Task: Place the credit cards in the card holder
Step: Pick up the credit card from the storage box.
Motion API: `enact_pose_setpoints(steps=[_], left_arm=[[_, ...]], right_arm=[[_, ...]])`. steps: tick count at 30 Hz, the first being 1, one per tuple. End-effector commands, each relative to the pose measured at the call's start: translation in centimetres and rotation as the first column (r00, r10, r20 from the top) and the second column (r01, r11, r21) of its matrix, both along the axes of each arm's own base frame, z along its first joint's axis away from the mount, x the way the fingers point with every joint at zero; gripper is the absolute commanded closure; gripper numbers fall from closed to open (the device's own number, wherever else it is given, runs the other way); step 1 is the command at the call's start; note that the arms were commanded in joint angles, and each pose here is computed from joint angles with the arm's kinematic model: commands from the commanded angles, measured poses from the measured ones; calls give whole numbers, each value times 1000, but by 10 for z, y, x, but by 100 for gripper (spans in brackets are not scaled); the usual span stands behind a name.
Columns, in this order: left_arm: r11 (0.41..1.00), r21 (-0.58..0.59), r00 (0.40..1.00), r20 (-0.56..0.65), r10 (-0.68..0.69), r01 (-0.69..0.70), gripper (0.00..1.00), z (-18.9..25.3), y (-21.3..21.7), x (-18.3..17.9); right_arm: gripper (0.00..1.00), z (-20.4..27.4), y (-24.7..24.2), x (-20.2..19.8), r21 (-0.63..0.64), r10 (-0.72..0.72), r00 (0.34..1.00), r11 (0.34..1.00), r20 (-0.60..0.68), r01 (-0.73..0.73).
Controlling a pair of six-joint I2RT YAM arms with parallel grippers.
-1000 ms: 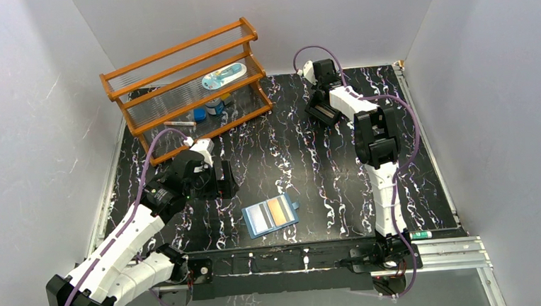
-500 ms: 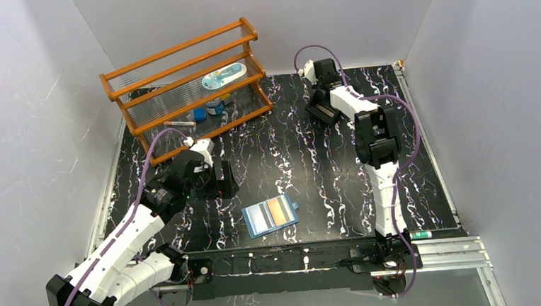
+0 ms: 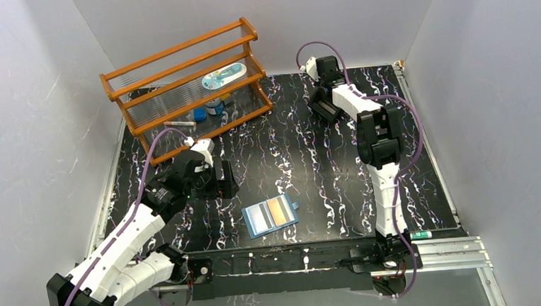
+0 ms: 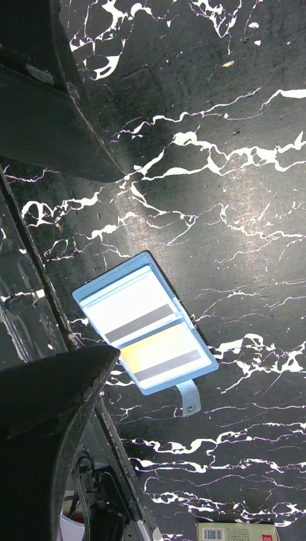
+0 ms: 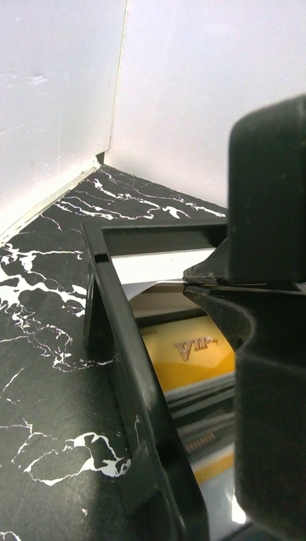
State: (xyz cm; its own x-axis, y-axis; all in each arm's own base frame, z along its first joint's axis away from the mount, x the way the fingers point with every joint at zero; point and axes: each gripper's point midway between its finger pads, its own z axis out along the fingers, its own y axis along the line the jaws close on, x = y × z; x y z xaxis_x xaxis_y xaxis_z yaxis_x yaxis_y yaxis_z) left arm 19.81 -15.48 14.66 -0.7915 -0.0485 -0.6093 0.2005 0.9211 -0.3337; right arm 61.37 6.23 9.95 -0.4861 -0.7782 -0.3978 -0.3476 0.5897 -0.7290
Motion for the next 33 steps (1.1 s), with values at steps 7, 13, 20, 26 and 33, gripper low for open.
enact_pose_setpoints(steps=[7, 13, 20, 26, 33], left_arm=[[1000, 1, 1000, 2, -8, 8, 1, 1, 0, -1], [1000, -8, 1000, -2, 5, -5, 2, 1, -1, 0], [992, -126, 1000, 29, 5, -2, 6, 26, -20, 7], [961, -277, 998, -71, -2, -18, 11, 50, -49, 5], [870, -494, 995, -85, -49, 1, 22, 84, -81, 3]], right_arm=[[99, 92, 14, -29, 157, -49, 995, 987, 92, 34], [100, 114, 26, -61, 282, -100, 993, 956, 60, 79], [100, 159, 83, -128, 672, -55, 998, 738, -28, 59], [100, 196, 156, -220, 953, 198, 980, 302, -21, -40], [100, 224, 200, -324, 990, 467, 883, -139, 47, 21]])
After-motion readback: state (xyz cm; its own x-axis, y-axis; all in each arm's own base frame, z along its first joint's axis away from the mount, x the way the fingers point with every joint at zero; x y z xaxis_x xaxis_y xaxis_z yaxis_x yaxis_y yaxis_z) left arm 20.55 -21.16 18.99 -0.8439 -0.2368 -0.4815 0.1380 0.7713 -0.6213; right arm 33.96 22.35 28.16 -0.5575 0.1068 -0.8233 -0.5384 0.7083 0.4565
